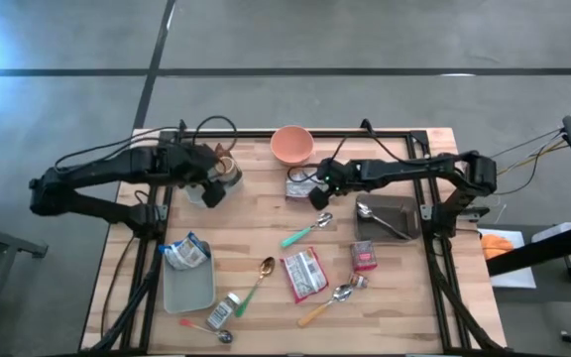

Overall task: Pick & Place Food Item
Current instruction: Put the green noodle pack into the bottom gray bin

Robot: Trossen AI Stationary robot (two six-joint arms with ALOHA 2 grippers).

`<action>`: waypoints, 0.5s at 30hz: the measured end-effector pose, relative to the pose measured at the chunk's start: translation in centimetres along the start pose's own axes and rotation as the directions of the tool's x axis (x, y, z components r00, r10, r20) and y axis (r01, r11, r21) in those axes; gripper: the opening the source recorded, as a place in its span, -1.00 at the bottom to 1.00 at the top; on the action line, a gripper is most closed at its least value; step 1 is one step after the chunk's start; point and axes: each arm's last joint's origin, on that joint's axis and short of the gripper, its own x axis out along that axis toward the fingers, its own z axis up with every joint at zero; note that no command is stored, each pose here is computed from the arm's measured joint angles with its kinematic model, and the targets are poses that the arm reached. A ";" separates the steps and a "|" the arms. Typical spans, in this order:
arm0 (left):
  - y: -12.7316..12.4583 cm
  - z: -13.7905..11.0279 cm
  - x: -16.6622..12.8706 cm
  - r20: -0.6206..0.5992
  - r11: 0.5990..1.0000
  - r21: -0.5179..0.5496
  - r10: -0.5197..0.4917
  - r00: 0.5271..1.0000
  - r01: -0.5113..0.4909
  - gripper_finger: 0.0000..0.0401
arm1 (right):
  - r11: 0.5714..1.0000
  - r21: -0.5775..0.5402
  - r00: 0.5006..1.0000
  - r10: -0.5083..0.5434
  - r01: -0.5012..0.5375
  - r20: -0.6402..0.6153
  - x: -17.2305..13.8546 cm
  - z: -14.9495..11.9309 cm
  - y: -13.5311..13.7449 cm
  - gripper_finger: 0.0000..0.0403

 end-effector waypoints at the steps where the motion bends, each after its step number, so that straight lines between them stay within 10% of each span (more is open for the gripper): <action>1: -0.2 -0.3 0.2 -0.008 1.000 0.011 0.005 1.000 -0.005 0.72 | 0.999 0.035 1.000 -0.001 0.001 -0.001 0.3 -0.1 -0.3 0.87; 15: -0.4 -2.7 2.7 -0.096 0.997 0.058 0.059 0.994 -0.054 0.72 | 0.994 0.082 0.995 0.078 -0.073 -0.061 0.8 -1.7 0.0 0.83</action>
